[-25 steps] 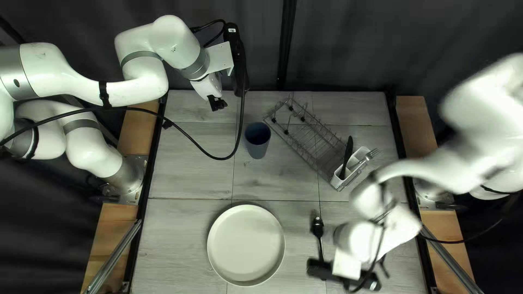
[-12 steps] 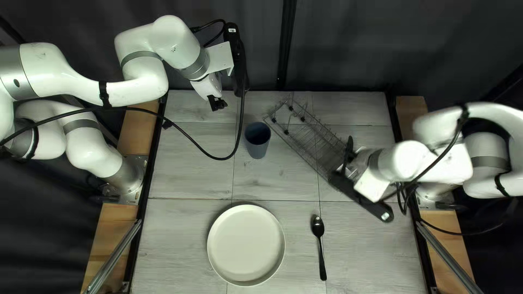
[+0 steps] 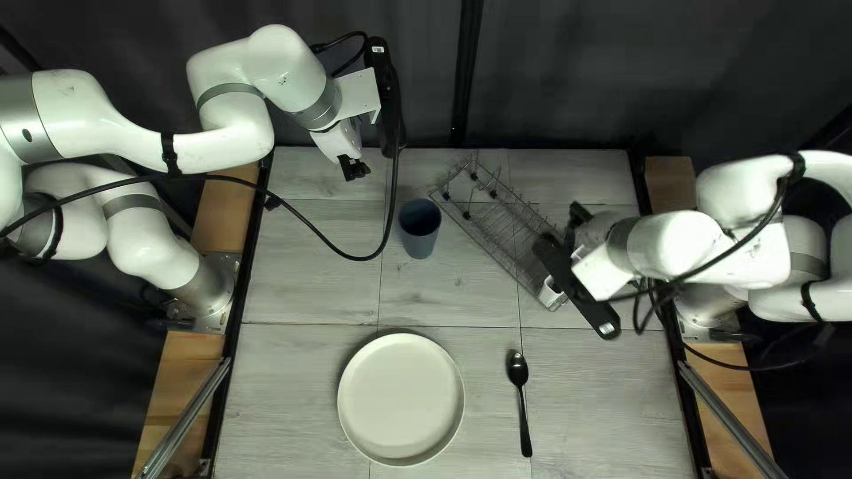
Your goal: Pick up and place plate onto table. Place down one fork to the left of the plate. Place spoon and knife to the right of the plate. Place cup above the knife and spoon
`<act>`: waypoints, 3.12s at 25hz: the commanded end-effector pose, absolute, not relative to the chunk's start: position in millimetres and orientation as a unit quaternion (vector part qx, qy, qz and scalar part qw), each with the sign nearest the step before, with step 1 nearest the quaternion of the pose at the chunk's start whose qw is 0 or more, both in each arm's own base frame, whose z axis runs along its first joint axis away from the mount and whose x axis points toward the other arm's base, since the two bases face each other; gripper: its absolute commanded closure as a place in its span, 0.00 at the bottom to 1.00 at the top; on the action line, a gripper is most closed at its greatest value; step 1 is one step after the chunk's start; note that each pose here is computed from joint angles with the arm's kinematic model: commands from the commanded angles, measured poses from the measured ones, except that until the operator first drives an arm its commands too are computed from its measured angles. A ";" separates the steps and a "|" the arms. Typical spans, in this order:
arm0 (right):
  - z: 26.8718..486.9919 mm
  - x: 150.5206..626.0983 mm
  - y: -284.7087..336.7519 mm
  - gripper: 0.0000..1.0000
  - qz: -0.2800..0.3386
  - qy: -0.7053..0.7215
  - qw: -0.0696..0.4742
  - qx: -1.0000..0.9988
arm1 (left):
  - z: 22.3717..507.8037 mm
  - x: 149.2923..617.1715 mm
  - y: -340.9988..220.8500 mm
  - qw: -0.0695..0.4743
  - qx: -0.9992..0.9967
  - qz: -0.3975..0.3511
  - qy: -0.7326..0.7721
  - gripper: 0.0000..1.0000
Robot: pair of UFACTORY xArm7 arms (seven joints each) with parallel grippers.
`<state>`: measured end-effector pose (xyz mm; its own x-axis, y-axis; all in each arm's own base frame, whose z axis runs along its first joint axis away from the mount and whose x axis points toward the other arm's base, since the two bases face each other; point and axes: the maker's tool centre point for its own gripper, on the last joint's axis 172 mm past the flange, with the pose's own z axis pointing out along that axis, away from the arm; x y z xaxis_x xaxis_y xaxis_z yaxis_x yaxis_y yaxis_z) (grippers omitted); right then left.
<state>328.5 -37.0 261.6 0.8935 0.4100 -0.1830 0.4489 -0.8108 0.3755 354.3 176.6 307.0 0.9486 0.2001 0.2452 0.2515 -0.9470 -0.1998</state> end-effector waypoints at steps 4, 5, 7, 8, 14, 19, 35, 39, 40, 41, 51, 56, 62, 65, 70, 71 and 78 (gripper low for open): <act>249.4 330.4 -47.2 0.00 0.024 -0.045 0.171 0.984 | 307.0 354.3 176.6 0.115 -0.980 -0.112 -0.115 0.00; 248.6 331.5 -44.9 0.00 0.028 -0.055 0.168 0.984 | 307.0 354.3 176.6 0.115 -0.980 -0.112 -0.115 0.00; 246.8 333.9 -38.4 0.00 0.041 -0.084 0.160 0.983 | 307.0 354.3 176.6 0.115 -0.980 -0.112 -0.115 0.00; 246.0 334.6 -34.6 0.00 0.051 -0.102 0.154 0.981 | 307.0 354.3 176.6 0.115 -0.980 -0.112 -0.115 0.00; 237.9 343.8 -29.4 0.00 0.080 -0.163 0.134 0.974 | 307.0 354.3 176.6 0.115 -0.980 -0.112 -0.115 0.00; 218.8 340.1 -40.5 0.00 0.087 -0.188 0.115 0.972 | 307.0 354.3 176.6 0.115 -0.980 -0.112 -0.115 0.00; 202.4 332.1 -44.2 0.00 0.087 -0.197 0.090 0.972 | 307.0 354.3 176.6 0.115 -0.980 -0.112 -0.115 0.00; 196.4 337.8 -45.1 0.17 0.093 -0.192 0.084 0.973 | 307.0 354.3 176.6 0.115 -0.980 -0.112 -0.115 0.00; 194.1 337.8 -45.5 0.32 0.093 -0.192 0.083 0.974 | 307.0 354.3 176.6 0.115 -0.980 -0.112 -0.115 0.00; 191.3 337.7 -46.0 1.00 0.092 -0.191 0.080 0.974 | 307.0 354.3 176.6 0.115 -0.980 -0.112 -0.115 0.00; 215.2 336.2 -41.2 1.00 0.079 -0.189 0.082 0.975 | 307.0 354.3 176.6 0.115 -0.980 -0.112 -0.115 0.00; 235.8 333.5 -35.8 1.00 0.070 -0.181 0.093 0.977 | 307.0 354.3 176.6 0.115 -0.980 -0.112 -0.115 0.00; 261.7 334.5 -31.0 1.00 0.062 -0.171 0.107 0.978 | 307.0 354.3 176.6 0.115 -0.980 -0.112 -0.115 0.00; 274.7 334.5 -28.9 1.00 0.052 -0.167 0.115 0.978 | 307.0 354.3 176.6 0.115 -0.980 -0.112 -0.115 0.00; 280.6 330.3 -27.4 1.00 0.041 -0.162 0.124 0.978 | 307.0 354.3 176.6 0.115 -0.980 -0.112 -0.115 0.00; 280.4 331.8 -27.8 1.00 0.040 -0.162 0.125 0.978 | 307.0 354.3 176.6 0.115 -0.980 -0.112 -0.115 0.00; 253.0 324.9 -27.1 1.00 0.043 -0.163 0.121 0.978 | 307.0 354.3 176.6 0.115 -0.980 -0.112 -0.115 0.00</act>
